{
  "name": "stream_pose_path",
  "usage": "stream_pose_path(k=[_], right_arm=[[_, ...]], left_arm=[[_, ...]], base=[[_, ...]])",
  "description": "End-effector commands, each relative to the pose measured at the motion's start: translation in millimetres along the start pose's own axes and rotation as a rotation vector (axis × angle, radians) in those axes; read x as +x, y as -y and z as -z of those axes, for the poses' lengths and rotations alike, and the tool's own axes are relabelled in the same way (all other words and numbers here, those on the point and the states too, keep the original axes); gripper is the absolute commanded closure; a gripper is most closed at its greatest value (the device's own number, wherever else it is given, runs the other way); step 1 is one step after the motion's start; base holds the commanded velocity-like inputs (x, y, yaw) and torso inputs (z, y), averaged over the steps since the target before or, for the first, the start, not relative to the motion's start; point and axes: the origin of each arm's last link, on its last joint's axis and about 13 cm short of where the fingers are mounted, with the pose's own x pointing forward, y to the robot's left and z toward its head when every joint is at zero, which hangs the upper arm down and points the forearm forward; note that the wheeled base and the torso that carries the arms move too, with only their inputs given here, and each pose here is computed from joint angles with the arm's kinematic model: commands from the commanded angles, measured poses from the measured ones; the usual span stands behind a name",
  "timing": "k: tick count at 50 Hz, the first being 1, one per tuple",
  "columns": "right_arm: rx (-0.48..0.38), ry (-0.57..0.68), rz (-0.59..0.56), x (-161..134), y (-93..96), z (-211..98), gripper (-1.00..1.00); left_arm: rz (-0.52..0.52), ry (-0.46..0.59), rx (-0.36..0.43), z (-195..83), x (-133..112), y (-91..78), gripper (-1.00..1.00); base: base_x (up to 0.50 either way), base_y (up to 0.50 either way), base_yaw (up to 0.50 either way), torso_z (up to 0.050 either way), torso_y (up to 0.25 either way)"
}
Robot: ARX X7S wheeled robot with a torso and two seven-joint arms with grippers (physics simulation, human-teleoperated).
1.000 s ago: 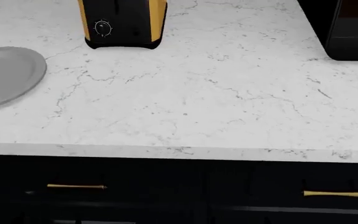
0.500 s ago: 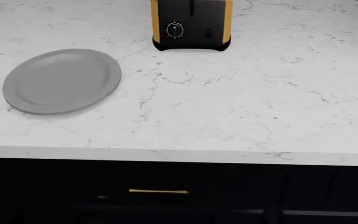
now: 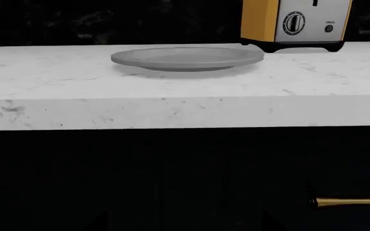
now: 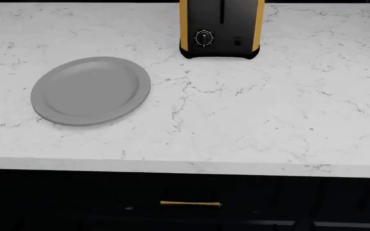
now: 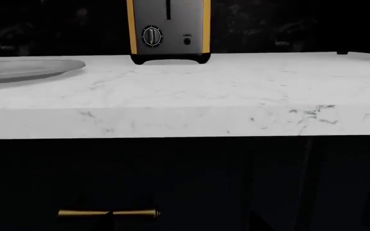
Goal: Place the toasted item on a plate.
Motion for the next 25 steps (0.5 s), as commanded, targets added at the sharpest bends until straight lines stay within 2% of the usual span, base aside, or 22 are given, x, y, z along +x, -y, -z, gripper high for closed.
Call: stream_pose_path(k=[1,25], right_arm=[[0.001,-0.002,-0.002,-0.2,-0.1,-0.2,-1.00],[-0.005,-0.002,-0.011,-0.5,-0.9,-1.1,-1.00]], left_arm=[[0.002,0.001,0.003,0.0,-1.0,-0.2,-1.00],[0.004,-0.001,0.011,-2.9,-0.9,-1.3,-1.00]], base=[[0.00,0.00,0.00,0.050,0.000],[0.00,0.00,0.00,0.050,0.000]])
